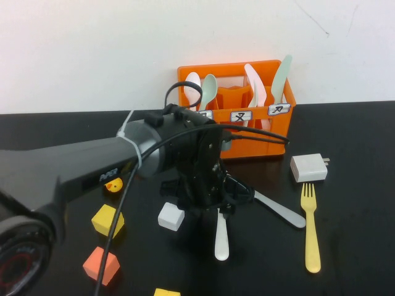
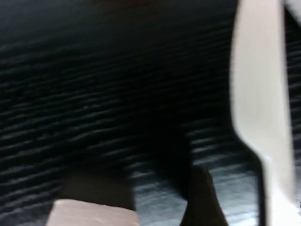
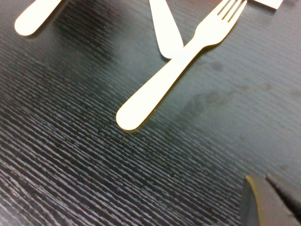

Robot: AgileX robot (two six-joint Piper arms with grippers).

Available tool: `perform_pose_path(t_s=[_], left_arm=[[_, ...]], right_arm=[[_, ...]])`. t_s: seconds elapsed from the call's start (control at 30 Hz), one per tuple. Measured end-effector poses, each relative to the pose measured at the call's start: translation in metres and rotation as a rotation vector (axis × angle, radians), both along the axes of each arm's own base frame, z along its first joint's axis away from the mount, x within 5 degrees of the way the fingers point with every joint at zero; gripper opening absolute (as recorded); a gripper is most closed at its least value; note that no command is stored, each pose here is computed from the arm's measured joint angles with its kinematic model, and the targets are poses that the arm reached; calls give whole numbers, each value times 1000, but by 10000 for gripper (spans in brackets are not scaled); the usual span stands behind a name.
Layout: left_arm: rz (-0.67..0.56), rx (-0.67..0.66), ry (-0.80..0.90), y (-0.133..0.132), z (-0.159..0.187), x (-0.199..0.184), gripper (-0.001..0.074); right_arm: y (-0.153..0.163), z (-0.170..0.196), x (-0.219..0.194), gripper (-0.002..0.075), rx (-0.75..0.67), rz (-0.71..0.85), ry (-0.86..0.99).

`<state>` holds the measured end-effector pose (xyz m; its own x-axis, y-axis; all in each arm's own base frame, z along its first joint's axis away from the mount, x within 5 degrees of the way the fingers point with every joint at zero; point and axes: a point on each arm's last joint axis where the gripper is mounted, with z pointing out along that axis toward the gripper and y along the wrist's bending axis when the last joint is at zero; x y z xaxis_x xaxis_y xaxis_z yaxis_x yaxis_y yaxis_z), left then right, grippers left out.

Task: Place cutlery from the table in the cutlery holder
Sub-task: Pick up the knife

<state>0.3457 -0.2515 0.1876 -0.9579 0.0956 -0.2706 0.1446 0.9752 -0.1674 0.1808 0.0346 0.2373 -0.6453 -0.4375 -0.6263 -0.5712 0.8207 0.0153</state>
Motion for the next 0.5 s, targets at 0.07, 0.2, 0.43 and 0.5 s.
perform_pose_path(t_s=[0.07, 0.2, 0.43, 0.5], left_arm=[[4, 16, 5, 0, -2, 2, 395], [-11, 32, -3, -2, -2, 1, 395], [-54, 58, -5, -15, -3, -10, 395], [-49, 63, 5, -14, -3, -11, 394]], right_arm=[[0, 0, 0, -3, 0, 0, 0], [0, 0, 0, -3, 0, 0, 0], [0, 0, 0, -3, 2, -1, 0], [0, 0, 0, -3, 2, -1, 0]])
